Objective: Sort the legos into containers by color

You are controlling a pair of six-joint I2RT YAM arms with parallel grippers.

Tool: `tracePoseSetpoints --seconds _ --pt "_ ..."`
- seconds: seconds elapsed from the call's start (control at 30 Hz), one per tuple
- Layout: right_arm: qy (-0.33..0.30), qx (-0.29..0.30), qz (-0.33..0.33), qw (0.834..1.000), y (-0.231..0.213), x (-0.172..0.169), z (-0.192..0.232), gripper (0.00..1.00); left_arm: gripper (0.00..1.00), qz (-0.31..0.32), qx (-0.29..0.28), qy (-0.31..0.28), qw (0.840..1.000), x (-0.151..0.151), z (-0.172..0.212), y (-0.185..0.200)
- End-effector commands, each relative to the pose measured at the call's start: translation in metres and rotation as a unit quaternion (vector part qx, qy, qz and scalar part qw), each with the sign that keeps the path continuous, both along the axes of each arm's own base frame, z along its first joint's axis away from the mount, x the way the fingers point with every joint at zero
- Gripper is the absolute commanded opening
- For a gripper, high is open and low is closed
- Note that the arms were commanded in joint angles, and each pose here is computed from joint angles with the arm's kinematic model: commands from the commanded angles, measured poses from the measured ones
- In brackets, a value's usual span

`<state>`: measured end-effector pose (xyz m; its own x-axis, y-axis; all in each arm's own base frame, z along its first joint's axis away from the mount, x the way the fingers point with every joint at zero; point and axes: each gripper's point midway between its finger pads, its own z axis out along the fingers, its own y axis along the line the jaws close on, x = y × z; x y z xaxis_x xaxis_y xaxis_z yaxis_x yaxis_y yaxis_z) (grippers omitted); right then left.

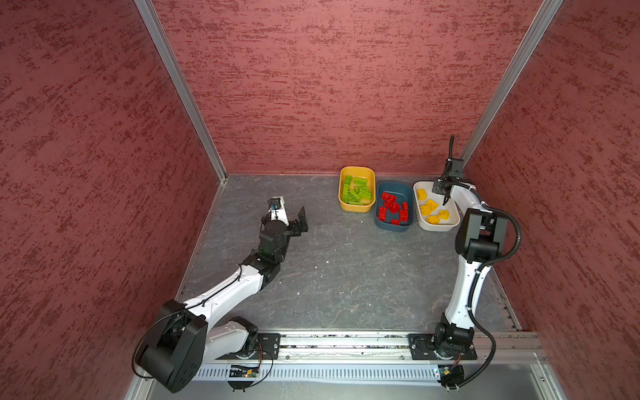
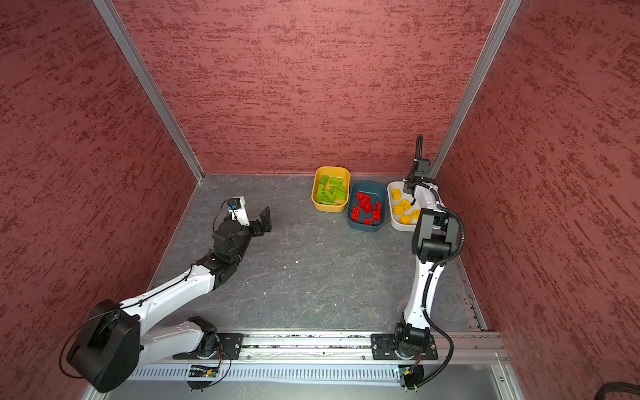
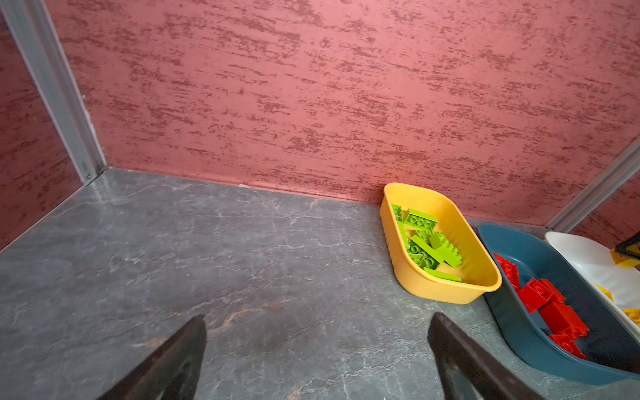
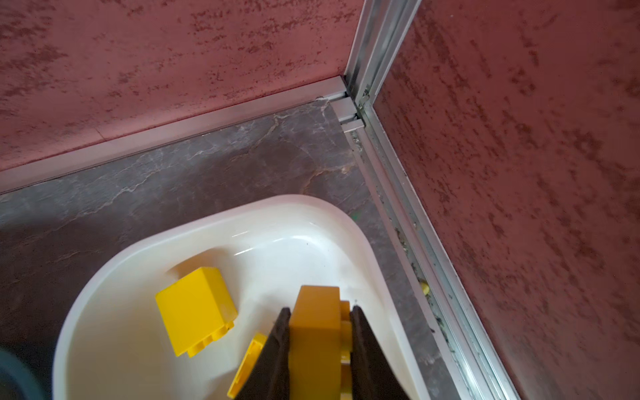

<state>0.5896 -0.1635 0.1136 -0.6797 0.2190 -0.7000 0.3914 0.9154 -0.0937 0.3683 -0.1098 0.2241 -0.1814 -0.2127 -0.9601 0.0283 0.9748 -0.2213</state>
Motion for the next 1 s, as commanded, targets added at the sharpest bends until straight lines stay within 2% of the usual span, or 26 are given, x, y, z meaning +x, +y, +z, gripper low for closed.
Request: tracePoseSetpoints --seconds 0.0,0.1,0.2,0.33,0.37,0.4,0.47,0.63,0.8,0.97 --pt "0.028 -0.011 0.015 0.999 -0.001 0.0 0.004 0.33 1.0 0.031 -0.019 0.026 0.999 -0.007 -0.016 0.018" --pt "0.021 0.004 0.032 0.999 0.005 0.005 0.01 0.52 0.99 0.039 -0.024 0.034 0.998 -0.008 -0.021 0.023" --pt "0.013 0.013 0.036 0.999 0.01 0.004 0.019 0.66 0.99 0.053 -0.034 0.036 0.997 -0.006 -0.024 0.03" --pt "0.003 0.023 0.034 0.999 0.015 -0.006 0.036 0.71 0.99 0.074 -0.028 0.037 0.996 -0.003 -0.026 0.04" --pt "-0.004 0.027 0.037 0.999 0.018 -0.01 0.042 0.76 1.0 0.1 -0.019 0.042 0.994 -0.004 -0.028 0.05" --pt "-0.012 0.03 0.041 0.999 0.021 -0.015 0.047 0.97 0.99 0.126 -0.012 0.049 0.991 -0.005 -0.03 0.059" --pt "-0.031 0.035 0.052 0.998 0.029 -0.027 0.057 0.99 1.0 0.168 -0.003 0.059 0.984 -0.007 -0.033 0.075" --pt "-0.088 0.046 0.075 0.992 0.049 -0.067 0.087 0.99 1.0 0.211 0.014 0.065 0.975 -0.01 -0.036 0.097" --pt "-0.203 0.05 0.117 0.971 0.08 -0.123 0.123 0.99 0.99 0.246 0.02 0.087 0.965 -0.008 -0.044 0.115" --pt "-0.295 0.038 0.109 0.949 0.092 -0.187 0.14 0.99 0.99 0.266 0.055 0.103 0.957 -0.003 -0.049 0.126"
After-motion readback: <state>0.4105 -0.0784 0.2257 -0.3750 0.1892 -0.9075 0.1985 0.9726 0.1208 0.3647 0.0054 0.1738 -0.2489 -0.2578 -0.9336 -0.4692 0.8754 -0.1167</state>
